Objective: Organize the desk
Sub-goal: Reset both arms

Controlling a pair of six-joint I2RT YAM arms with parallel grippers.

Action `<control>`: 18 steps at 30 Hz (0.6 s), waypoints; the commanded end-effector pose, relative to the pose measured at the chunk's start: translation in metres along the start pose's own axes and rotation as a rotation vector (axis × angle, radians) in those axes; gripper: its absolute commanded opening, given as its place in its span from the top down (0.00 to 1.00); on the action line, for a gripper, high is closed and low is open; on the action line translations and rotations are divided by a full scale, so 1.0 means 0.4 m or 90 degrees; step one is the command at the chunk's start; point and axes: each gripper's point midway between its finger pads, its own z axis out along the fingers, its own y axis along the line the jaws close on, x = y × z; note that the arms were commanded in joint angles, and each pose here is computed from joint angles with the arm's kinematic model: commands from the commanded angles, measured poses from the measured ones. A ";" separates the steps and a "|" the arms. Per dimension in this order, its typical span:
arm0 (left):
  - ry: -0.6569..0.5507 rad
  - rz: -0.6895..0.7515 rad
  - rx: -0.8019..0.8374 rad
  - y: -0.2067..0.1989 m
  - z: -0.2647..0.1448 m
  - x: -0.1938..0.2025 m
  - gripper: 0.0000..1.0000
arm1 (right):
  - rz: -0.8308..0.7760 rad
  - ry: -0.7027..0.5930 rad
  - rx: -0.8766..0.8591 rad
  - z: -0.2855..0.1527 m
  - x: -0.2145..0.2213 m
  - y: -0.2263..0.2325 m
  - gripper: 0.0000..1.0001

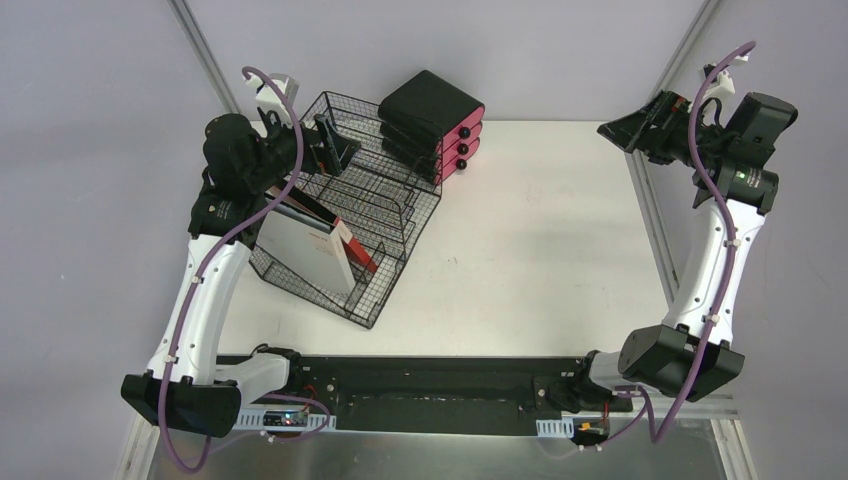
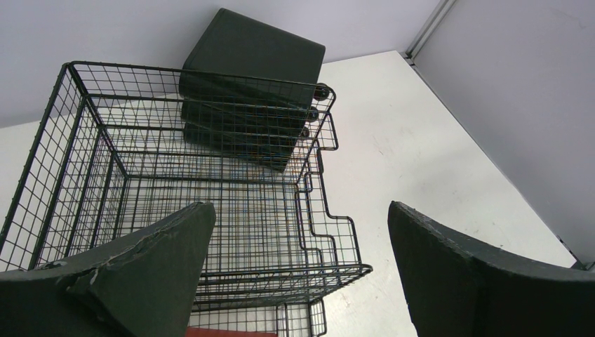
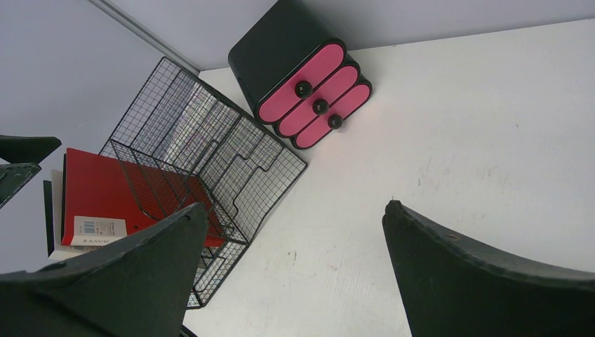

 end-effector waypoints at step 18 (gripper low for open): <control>-0.043 0.030 0.006 -0.009 -0.023 -0.045 0.01 | -0.030 -0.030 -0.013 -0.024 -0.027 0.031 0.01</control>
